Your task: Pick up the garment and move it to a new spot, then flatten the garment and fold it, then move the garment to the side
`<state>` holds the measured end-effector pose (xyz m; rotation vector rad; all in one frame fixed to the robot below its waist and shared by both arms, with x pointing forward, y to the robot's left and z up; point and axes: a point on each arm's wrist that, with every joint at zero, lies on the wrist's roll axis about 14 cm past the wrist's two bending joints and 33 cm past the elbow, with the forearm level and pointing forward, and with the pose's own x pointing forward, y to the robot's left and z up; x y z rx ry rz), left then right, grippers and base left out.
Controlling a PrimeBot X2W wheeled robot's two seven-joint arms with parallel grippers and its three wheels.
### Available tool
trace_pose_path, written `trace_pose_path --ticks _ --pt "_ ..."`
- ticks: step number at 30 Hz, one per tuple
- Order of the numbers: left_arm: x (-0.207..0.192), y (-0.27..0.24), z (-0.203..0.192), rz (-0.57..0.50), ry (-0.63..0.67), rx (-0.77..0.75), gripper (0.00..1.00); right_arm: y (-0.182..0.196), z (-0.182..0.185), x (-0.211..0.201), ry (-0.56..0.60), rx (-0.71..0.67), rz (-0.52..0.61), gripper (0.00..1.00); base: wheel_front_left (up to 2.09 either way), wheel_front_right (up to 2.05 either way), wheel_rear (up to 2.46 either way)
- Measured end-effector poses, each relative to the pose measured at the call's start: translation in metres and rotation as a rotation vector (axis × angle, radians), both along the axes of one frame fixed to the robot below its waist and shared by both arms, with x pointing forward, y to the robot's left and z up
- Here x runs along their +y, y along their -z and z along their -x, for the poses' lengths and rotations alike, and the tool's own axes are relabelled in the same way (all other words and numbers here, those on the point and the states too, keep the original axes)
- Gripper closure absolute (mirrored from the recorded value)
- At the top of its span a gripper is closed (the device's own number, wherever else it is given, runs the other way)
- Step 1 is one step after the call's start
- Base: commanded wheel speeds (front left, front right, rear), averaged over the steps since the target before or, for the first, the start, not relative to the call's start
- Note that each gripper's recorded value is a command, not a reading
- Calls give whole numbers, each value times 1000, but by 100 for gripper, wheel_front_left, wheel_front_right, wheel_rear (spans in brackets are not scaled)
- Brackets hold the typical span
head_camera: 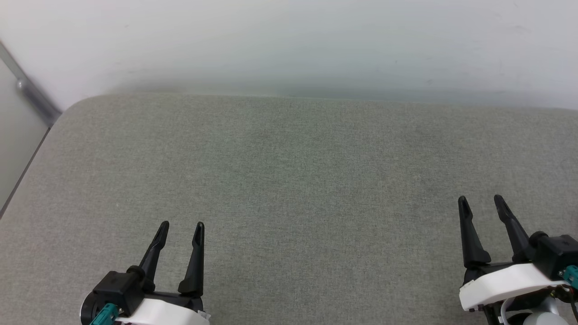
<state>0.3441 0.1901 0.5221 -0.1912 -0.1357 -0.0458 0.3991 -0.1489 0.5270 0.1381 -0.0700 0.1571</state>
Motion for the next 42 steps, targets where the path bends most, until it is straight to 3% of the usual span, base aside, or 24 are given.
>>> trace_pose_path --ticks 5,6,11,42 --pt "0 0 -1 8 0 1 0 0 0 1 -2 1 -3 0 0 0 0" --pt "0 3 0 10 0 8 100 3 0 1 -2 10 -2 100 0 0 0" --pt "-1 21 5 43 -6 67 100 23 6 -1 3 78 -19 100 0 0 0" --pt "14 30 -10 539 -48 131 100 34 8 -21 68 184 -531 100 0 0 0"
